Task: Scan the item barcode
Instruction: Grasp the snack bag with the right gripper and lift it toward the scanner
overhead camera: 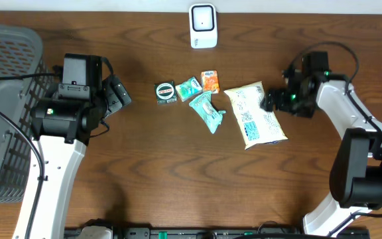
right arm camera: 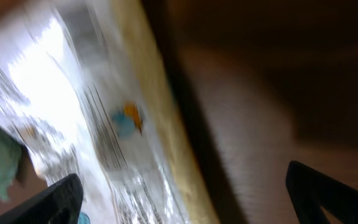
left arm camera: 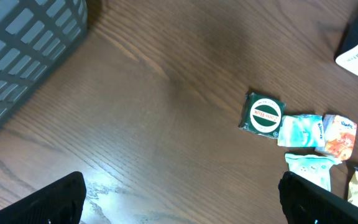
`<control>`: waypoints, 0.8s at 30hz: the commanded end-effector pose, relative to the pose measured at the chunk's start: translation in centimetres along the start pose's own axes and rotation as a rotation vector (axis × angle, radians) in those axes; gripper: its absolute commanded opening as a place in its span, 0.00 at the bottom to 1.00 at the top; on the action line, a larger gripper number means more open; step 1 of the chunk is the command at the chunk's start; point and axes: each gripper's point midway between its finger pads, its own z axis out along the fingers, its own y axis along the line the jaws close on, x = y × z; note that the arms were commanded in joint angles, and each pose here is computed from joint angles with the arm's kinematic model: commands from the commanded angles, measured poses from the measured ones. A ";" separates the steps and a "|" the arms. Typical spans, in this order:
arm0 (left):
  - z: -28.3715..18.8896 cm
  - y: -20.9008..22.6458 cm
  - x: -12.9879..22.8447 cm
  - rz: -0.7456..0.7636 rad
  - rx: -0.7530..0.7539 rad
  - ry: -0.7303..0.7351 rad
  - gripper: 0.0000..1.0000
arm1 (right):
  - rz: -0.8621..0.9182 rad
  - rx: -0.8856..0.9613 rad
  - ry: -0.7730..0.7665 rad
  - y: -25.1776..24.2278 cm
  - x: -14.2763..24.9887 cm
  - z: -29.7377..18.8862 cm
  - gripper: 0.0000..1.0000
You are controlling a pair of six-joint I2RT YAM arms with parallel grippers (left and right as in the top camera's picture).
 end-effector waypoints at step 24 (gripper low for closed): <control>-0.4 0.1 -0.5 0.004 0.000 -0.014 0.98 | -0.536 -0.473 -0.499 17.5 -8.4 -12.7 0.01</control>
